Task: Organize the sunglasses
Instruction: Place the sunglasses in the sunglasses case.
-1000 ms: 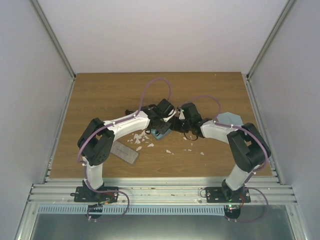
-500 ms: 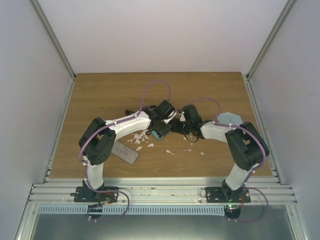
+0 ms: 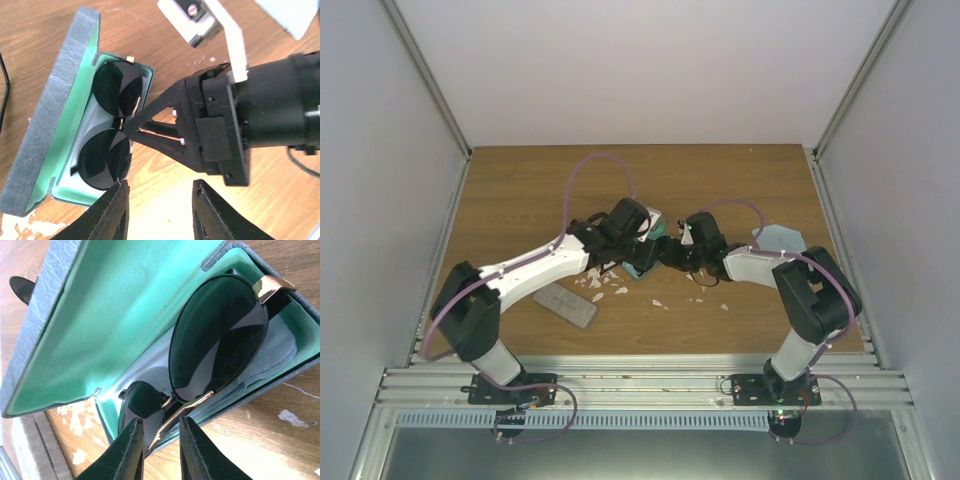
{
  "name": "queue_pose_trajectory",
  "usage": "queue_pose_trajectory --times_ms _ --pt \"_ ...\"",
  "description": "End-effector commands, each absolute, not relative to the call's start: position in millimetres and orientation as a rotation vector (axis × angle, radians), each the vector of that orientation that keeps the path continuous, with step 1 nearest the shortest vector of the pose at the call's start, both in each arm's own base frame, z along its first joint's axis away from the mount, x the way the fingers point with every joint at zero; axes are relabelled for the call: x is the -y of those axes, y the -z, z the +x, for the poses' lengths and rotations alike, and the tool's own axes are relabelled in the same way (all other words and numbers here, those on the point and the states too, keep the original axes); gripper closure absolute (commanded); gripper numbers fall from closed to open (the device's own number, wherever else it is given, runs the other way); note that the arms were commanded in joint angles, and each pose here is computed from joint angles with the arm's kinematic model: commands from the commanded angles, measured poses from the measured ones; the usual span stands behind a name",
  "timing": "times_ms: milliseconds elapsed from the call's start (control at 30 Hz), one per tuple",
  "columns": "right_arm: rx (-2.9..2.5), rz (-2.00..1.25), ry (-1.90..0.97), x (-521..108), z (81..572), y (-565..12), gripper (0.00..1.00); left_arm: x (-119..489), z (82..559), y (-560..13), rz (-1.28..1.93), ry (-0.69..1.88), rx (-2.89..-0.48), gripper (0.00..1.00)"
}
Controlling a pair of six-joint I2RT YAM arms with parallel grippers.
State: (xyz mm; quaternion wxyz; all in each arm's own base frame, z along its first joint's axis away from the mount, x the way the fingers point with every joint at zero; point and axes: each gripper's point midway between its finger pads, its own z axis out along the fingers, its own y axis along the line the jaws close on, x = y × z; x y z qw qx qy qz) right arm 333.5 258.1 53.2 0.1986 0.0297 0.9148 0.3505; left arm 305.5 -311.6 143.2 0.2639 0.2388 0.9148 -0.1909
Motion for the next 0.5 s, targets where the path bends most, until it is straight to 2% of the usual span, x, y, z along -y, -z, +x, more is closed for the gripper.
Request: queue_pose_trajectory --times_ms 0,467 --pt "-2.548 0.153 -1.05 -263.1 334.5 -51.5 0.8 306.1 309.7 -171.2 0.476 0.65 -2.394 0.63" --pt "-2.582 0.323 -1.079 -260.5 329.0 -35.2 0.89 249.6 310.9 -147.8 0.138 0.746 -2.441 0.59"
